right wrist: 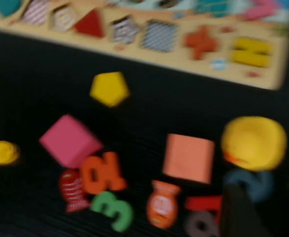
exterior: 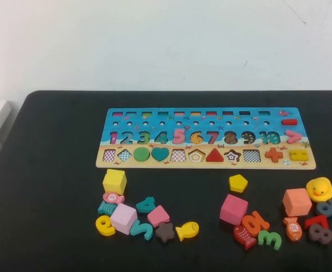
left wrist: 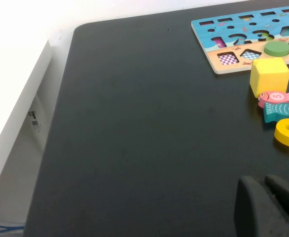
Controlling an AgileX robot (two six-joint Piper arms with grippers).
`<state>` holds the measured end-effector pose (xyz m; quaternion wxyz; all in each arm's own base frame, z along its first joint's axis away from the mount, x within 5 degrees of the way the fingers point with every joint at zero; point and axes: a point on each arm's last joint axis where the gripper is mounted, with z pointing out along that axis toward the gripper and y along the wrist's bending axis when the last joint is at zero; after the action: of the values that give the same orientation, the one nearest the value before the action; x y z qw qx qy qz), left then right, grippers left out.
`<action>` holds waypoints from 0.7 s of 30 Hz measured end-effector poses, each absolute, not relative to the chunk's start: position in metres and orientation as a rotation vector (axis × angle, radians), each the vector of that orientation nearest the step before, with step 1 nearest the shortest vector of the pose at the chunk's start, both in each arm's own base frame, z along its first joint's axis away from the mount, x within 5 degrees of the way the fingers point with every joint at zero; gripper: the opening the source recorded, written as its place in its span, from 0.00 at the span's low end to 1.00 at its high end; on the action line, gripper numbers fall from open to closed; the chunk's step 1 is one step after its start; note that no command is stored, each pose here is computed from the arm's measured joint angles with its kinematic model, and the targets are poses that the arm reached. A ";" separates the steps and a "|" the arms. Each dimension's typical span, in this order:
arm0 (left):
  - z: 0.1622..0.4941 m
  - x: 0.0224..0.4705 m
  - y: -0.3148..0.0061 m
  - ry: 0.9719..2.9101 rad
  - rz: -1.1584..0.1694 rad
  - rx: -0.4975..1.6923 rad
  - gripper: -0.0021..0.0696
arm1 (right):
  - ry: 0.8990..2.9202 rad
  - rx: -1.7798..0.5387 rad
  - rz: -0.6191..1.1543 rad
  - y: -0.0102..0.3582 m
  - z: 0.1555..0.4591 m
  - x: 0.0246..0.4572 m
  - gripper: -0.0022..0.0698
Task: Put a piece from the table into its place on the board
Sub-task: Pick up the "Pentagon"
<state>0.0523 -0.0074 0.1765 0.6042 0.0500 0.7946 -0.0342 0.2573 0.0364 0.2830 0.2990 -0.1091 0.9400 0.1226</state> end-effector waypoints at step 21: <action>0.176 0.052 -0.007 1.839 -0.079 0.116 0.03 | 2.672 -0.689 0.291 0.187 0.214 0.358 0.55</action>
<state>0.0523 -0.0074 0.1765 0.6042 0.0500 0.7946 -0.0342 0.3577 0.1869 0.2136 0.1826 -0.2440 0.9468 0.1032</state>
